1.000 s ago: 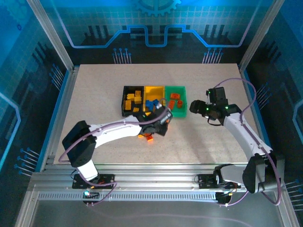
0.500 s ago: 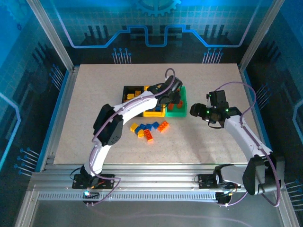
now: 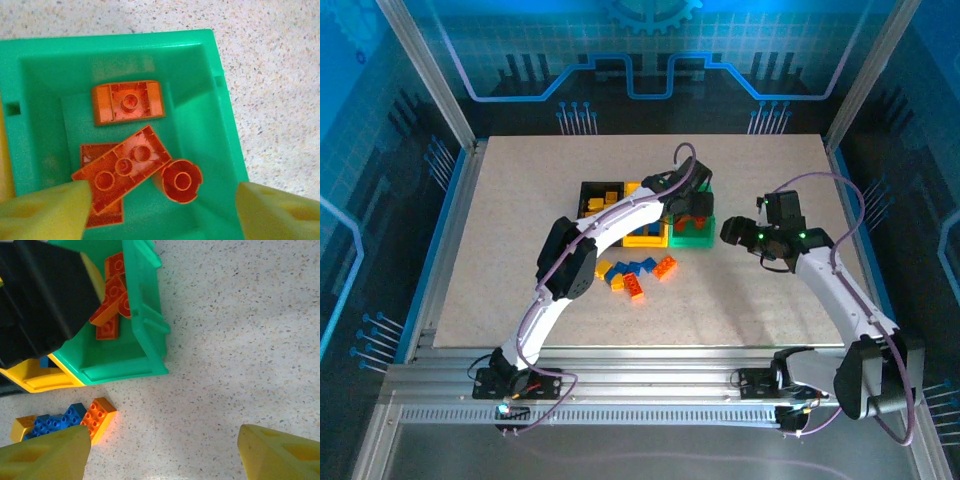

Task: Sort the legos into containers by color

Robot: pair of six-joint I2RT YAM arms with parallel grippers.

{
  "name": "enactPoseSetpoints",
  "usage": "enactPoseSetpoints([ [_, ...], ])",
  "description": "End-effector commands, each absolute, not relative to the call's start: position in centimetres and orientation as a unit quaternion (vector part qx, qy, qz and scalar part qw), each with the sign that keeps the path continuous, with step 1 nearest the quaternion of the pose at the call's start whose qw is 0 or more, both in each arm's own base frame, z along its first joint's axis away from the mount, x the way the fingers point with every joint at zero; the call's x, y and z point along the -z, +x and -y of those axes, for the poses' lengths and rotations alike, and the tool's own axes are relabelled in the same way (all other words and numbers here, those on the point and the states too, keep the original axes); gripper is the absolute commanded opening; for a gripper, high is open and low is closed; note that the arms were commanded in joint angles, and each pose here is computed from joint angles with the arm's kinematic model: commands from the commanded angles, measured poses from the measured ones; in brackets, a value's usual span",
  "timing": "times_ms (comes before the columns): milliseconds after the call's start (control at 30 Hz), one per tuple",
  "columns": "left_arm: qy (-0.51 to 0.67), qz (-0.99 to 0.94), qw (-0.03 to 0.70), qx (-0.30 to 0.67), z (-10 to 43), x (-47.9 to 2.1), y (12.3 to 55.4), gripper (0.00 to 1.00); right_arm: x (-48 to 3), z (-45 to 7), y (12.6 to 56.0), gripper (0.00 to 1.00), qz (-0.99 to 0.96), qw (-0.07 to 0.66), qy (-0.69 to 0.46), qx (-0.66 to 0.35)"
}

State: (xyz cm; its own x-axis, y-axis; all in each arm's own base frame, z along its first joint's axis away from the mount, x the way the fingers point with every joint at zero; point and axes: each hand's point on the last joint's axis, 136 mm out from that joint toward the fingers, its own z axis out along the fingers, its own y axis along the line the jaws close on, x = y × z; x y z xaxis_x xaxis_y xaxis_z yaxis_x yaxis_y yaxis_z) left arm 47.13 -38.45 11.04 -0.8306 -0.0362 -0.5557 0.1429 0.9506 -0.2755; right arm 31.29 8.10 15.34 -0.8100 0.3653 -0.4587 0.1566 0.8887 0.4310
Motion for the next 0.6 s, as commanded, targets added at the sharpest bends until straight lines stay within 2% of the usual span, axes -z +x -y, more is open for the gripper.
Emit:
enactPoseSetpoints([
  [0,0.026,-0.928,0.315,0.197,38.9,-16.5,46.6,0.92,-16.3,-8.2,31.4,0.80,-0.925,0.286,0.139,-0.210],
  [67,0.028,-0.920,0.326,0.215,38.9,-18.5,45.9,0.99,-16.6,-8.8,31.5,0.80,-0.922,0.288,0.131,-0.224],
  [300,0.040,-0.886,0.373,0.271,37.2,-25.6,40.3,0.99,-16.8,-12.0,30.7,0.80,-0.926,0.289,0.063,-0.235],
  [433,0.024,-0.881,0.386,0.273,33.1,-26.3,36.0,0.99,-15.7,-16.0,29.3,0.81,-0.936,0.270,-0.009,-0.227],
  [567,-0.015,-0.889,0.391,0.236,26.7,-24.0,31.7,0.99,-13.7,-21.7,27.2,0.81,-0.939,0.234,-0.096,-0.231],
])
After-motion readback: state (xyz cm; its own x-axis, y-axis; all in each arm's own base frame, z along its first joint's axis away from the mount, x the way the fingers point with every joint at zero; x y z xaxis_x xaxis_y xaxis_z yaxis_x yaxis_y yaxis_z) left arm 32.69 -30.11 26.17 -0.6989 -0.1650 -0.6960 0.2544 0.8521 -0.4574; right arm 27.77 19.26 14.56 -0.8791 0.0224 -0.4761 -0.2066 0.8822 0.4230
